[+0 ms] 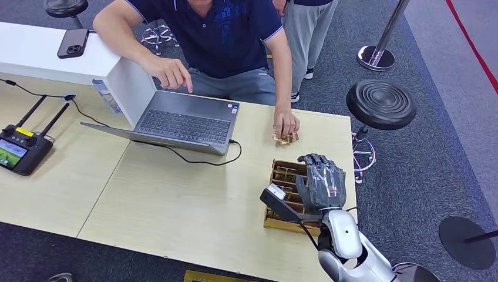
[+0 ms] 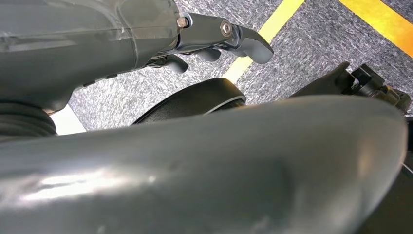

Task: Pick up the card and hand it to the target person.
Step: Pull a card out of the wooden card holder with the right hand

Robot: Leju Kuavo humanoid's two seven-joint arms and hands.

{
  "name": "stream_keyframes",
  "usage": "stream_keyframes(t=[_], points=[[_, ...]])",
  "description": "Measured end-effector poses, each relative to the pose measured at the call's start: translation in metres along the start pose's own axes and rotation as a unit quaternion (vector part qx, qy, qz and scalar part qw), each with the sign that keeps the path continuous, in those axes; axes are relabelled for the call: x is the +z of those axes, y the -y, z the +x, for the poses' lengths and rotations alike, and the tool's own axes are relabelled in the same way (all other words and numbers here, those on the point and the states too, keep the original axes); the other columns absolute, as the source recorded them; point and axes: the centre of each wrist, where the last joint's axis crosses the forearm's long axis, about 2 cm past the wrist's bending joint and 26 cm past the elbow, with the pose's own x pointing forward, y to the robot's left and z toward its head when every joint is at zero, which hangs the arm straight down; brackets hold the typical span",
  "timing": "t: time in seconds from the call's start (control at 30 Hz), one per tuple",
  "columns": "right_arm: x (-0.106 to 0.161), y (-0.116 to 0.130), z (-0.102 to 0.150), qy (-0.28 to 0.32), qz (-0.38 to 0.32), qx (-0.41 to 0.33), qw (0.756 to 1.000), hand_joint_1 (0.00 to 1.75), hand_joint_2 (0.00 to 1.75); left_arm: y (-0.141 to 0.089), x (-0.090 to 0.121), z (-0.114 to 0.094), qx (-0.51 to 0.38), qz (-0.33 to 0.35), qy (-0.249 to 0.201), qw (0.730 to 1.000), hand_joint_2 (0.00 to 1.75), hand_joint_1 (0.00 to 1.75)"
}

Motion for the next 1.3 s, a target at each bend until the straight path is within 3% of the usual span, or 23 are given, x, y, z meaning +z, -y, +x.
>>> stream_keyframes(t=[0.43,0.73,1.3], points=[[-0.008,-0.01,-0.014,-0.031,0.022,0.004,0.999,0.78,1.75,0.001,0.0,0.0,0.0,-0.003,-0.001,1.0,0.0,0.0],[-0.006,-0.015,-0.026,-0.059,0.027,0.008,0.998,1.19,1.75,0.001,0.0,0.0,0.0,-0.003,-0.001,1.0,0.0,0.0],[-0.004,-0.013,-0.05,-0.097,0.021,-0.02,0.995,1.13,1.75,0.001,0.0,-0.001,0.0,-0.001,-0.001,1.0,0.0,0.0]])
